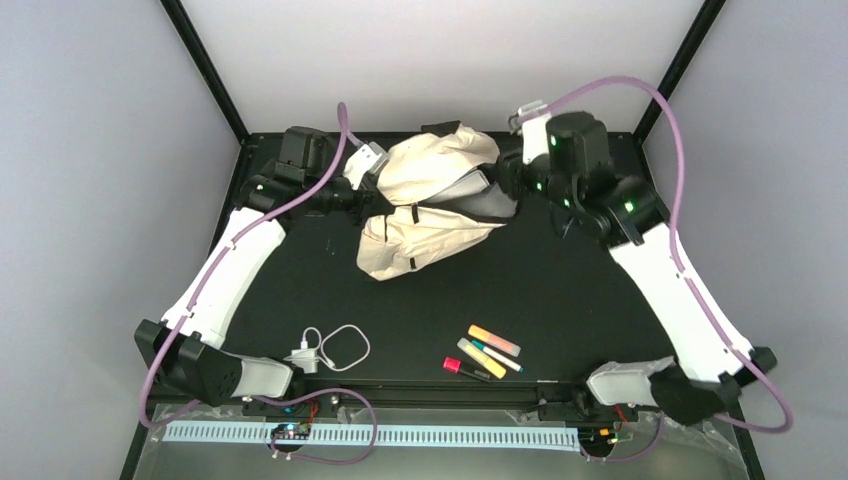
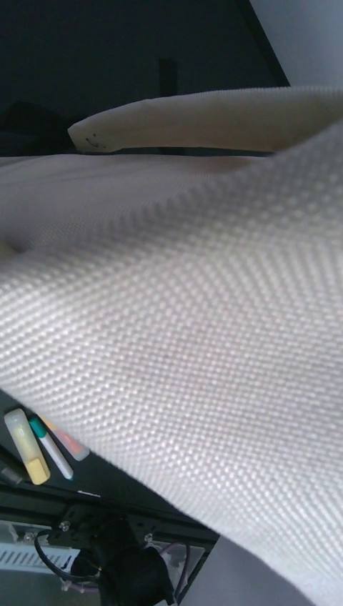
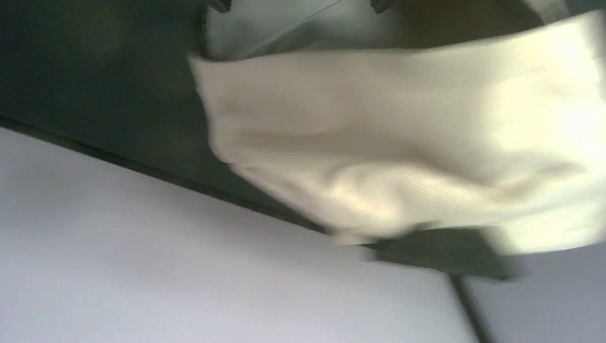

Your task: Pack the student bag

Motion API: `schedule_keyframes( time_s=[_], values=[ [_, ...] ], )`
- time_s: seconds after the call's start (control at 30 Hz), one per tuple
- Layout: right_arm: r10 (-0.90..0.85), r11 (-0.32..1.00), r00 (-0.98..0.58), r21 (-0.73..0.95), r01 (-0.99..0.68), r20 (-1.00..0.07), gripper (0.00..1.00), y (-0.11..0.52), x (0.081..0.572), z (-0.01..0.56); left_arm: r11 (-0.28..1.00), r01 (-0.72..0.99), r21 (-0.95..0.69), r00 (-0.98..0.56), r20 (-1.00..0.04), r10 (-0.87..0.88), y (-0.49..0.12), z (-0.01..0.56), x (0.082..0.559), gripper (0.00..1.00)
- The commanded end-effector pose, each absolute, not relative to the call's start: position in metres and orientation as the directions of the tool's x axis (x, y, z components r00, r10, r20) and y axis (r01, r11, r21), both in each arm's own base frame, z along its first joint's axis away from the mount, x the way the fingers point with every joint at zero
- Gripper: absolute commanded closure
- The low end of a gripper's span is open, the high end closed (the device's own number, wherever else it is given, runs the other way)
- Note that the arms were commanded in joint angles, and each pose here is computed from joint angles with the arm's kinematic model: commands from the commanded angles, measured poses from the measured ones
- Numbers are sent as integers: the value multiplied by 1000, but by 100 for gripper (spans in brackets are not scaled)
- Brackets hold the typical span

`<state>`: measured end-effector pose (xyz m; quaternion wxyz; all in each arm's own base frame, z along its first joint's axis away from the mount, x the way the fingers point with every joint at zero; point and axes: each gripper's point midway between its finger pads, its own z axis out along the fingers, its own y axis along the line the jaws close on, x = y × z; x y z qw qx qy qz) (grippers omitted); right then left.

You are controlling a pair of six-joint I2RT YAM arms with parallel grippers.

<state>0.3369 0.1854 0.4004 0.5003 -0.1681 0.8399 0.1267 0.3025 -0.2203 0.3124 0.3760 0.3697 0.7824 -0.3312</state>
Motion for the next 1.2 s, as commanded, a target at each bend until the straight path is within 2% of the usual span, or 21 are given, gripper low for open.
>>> schedule_keyframes(
  time_s=[0.0,0.07,0.17,0.3,0.33,0.4,0.47,0.63,0.7,0.97,1.03,1.17],
  values=[
    [-177,794,-353,79,-603,-919,51,223,272,421,514,819,-256,-431,-865,256,-226,355,301,98],
    [-118,694,-322,154,-703,-939,50,243,251,434,511,819,-261,-434,-865,254,-228,361,299,98],
    [-33,618,-303,219,-755,-953,52,250,234,454,523,811,-261,-436,-866,244,-227,371,298,98],
    [30,400,-401,379,-835,-916,59,299,207,428,511,822,-250,-416,-877,239,-230,388,293,98],
    [33,411,-405,382,-828,-914,62,308,210,420,506,826,-248,-411,-879,241,-231,390,292,98],
    [45,513,-408,371,-774,-912,70,312,231,405,498,832,-245,-406,-880,246,-233,390,292,98],
    [59,584,-386,345,-735,-921,71,311,250,398,492,836,-244,-402,-882,246,-235,390,290,98],
    [33,596,-374,319,-737,-927,63,332,270,380,465,851,-246,-393,-885,250,-239,391,284,98],
    [30,642,-382,311,-701,-923,61,331,282,369,455,857,-240,-385,-887,256,-241,392,281,98],
    [23,685,-270,212,-698,-963,60,332,299,362,412,881,-231,-363,-890,277,-248,392,271,98],
    [14,690,-259,197,-696,-966,65,335,304,361,407,885,-228,-357,-891,279,-249,393,270,98],
    [0,724,-247,171,-669,-969,84,331,311,360,399,889,-222,-349,-894,281,-249,395,268,98]
  ],
)
